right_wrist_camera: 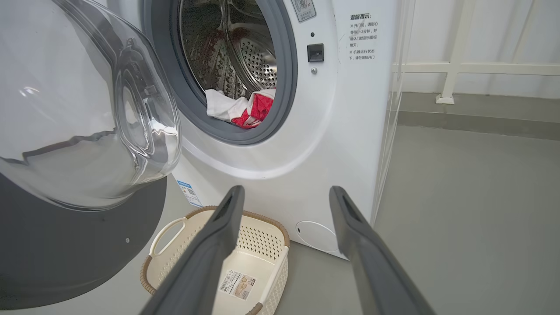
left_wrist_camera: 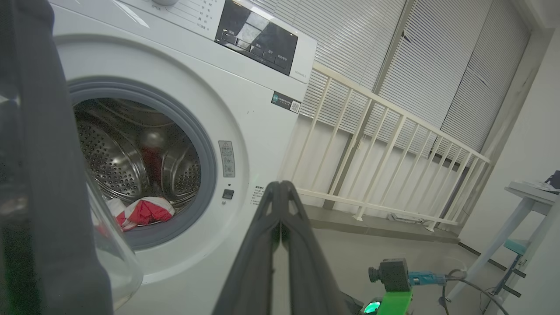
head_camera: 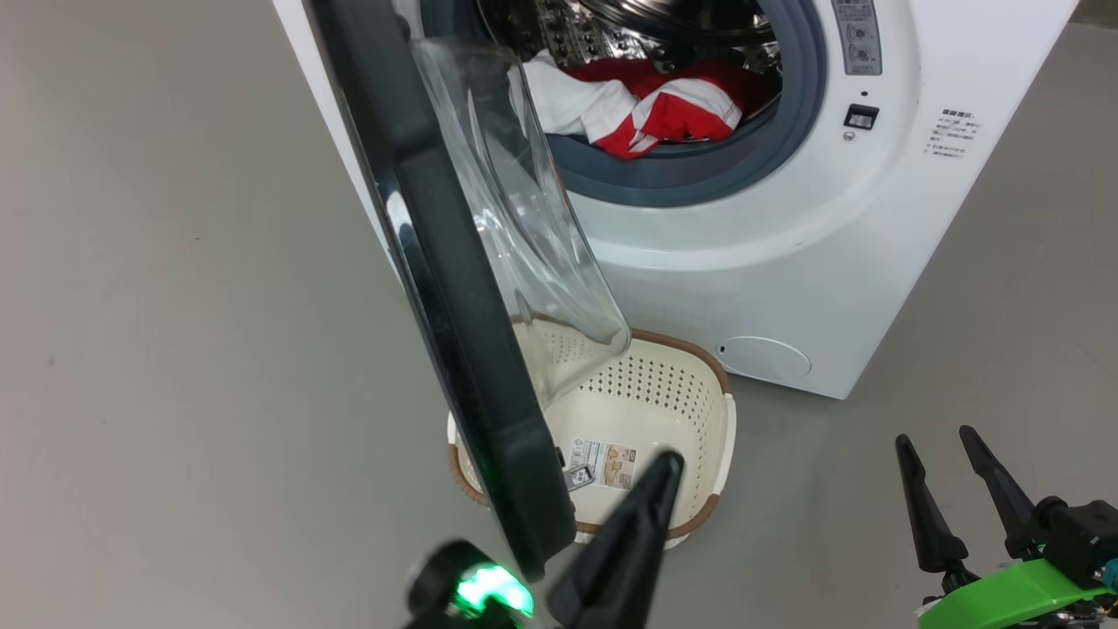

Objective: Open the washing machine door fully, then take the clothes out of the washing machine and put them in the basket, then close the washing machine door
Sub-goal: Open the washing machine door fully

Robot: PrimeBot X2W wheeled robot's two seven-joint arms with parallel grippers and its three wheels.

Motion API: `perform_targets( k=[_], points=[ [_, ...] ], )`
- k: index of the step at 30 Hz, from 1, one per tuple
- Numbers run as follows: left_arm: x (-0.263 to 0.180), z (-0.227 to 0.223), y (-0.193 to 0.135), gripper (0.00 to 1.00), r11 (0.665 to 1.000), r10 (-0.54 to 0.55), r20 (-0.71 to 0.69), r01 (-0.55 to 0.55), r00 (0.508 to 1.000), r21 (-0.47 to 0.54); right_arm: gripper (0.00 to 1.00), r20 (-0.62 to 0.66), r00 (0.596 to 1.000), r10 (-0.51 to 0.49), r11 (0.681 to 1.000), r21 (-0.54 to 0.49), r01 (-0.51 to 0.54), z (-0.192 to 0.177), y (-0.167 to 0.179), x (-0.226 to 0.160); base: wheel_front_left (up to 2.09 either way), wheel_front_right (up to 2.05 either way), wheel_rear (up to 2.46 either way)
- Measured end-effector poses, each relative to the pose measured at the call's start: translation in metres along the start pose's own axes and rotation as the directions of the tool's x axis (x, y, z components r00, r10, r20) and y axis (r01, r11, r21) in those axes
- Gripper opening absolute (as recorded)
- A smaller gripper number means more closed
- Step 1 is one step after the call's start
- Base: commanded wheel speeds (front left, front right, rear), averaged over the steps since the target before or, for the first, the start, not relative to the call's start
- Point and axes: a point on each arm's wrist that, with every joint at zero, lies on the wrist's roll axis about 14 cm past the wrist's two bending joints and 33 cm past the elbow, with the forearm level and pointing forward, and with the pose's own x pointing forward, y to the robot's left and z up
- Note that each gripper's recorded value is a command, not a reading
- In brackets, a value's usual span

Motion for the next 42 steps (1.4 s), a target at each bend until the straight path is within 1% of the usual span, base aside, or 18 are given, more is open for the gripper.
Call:
perform_targets(
  k=[1, 4, 7, 12, 18, 26, 30, 34, 42],
  points=[
    [-0.003, -0.013, 0.000, 0.00, 0.999, 0.011, -0.044, -0.013, 0.999, -0.044, 1.00, -0.002, 1.000, 0.000, 1.000, 0.000, 0.000, -0.001, 0.000, 0.000, 0.00, 0.00, 0.00],
    [-0.013, -0.050, 0.003, 0.00, 0.994, 0.030, -0.164, -0.047, 0.986, -0.097, 1.00, -0.005, 1.000, -0.001, 1.000, 0.000, 0.001, -0.002, -0.001, 0.000, 0.00, 0.00, 0.00],
    [-0.021, -0.072, 0.014, 0.00, 0.988, 0.072, -0.237, -0.102, 0.969, -0.116, 1.00, -0.001, 1.000, -0.001, 1.000, -0.001, 0.001, -0.001, -0.002, 0.002, 0.00, 0.00, 0.00],
    [-0.032, -0.092, 0.043, 0.00, 0.975, 0.169, -0.306, -0.205, 0.937, -0.089, 1.00, 0.005, 1.000, 0.002, 1.000, -0.002, -0.002, 0.001, -0.003, 0.005, 0.00, 0.00, 0.00],
    [-0.041, -0.098, 0.070, 0.00, 0.957, 0.251, -0.328, -0.285, 0.911, -0.058, 1.00, 0.007, 1.000, 0.006, 1.000, -0.004, -0.006, 0.002, -0.001, 0.006, 0.00, 0.00, 0.00],
    [-0.045, -0.094, 0.080, 0.00, 0.944, 0.291, -0.317, -0.324, 0.903, -0.056, 1.00, 0.015, 1.000, 0.020, 1.000, -0.006, -0.019, 0.005, 0.004, 0.007, 0.00, 0.00, 0.00],
    [-0.053, -0.089, 0.092, 0.00, 0.930, 0.343, -0.304, -0.367, 0.889, -0.022, 1.00, 0.018, 0.999, 0.034, 0.999, -0.006, -0.034, 0.006, 0.010, 0.007, 0.00, 0.00, 0.00],
    [-0.063, -0.082, 0.110, 0.00, 0.907, 0.409, -0.285, -0.421, 0.867, 0.023, 1.00, 0.018, 0.999, 0.048, 0.999, -0.006, -0.048, 0.007, 0.015, 0.009, 0.00, 0.00, 0.00],
    [-0.084, -0.069, 0.142, 0.00, 0.847, 0.529, -0.249, -0.523, 0.811, 0.097, 1.00, 0.009, 0.998, 0.069, 0.998, 0.000, -0.069, 0.003, 0.023, 0.012, 0.00, 0.00, 0.00]
  ],
)
